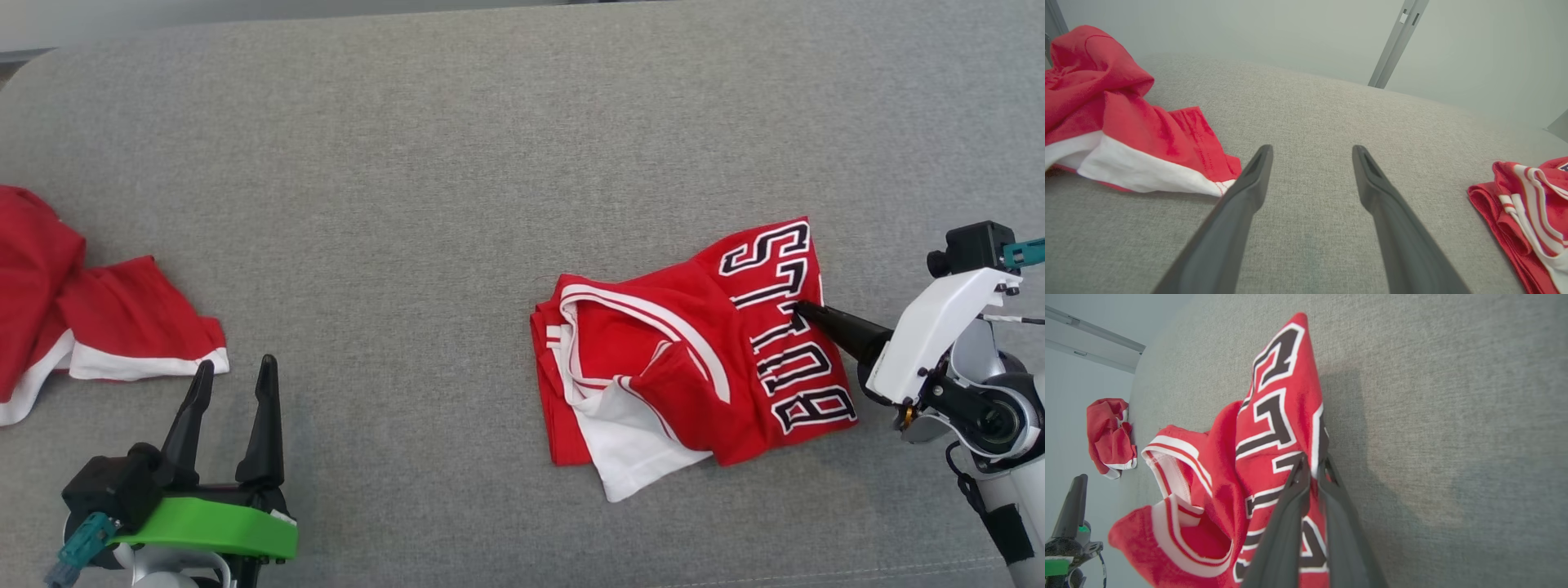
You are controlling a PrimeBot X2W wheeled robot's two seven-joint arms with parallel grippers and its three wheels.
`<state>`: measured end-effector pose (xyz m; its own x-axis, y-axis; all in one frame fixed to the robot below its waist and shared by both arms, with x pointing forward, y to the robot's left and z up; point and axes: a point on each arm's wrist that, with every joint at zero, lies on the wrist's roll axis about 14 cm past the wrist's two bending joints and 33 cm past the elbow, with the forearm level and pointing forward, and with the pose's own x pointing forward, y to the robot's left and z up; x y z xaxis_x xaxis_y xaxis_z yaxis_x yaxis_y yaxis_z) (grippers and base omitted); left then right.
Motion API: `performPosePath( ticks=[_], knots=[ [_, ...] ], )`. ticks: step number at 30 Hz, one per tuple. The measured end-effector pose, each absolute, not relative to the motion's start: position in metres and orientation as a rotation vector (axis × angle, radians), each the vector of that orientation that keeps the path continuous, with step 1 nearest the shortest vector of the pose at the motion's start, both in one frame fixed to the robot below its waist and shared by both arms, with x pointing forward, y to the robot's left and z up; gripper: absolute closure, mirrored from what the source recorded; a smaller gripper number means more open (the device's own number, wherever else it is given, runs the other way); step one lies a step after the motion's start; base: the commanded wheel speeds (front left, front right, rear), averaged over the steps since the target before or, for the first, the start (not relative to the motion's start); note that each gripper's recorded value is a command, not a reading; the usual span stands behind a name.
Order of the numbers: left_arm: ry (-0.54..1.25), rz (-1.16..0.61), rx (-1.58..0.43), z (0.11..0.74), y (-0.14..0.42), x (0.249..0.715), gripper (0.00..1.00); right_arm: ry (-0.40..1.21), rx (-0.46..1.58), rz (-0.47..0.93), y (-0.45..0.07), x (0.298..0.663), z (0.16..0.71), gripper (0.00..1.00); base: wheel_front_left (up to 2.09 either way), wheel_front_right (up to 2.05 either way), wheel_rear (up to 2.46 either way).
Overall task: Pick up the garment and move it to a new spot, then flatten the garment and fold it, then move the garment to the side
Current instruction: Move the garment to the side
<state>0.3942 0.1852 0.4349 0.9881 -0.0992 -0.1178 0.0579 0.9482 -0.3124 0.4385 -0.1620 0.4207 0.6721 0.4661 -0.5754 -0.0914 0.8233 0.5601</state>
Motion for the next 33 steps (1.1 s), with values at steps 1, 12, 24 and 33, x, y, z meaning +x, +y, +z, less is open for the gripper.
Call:
performPosePath(
  ticks=[1,12,24,33],
  knots=[
    [0.131,-0.086,-0.315,0.435,0.183,0.396,0.00,0.759,0.524,0.334,-0.164,0.438,0.426,1.00,0.00,0.00,0.00],
    [0.117,-0.255,-0.317,0.442,0.132,0.418,0.00,0.621,0.426,0.268,-0.216,0.410,0.477,1.00,0.00,0.00,0.00],
    [0.108,-0.483,-0.333,0.453,0.056,0.441,0.00,0.572,0.334,0.007,-0.306,0.381,0.493,1.00,0.00,0.00,0.00],
    [0.113,-0.574,-0.347,0.446,0.026,0.464,0.00,0.486,0.149,-0.242,-0.387,0.414,0.500,1.00,0.00,0.00,0.00]
  ],
)
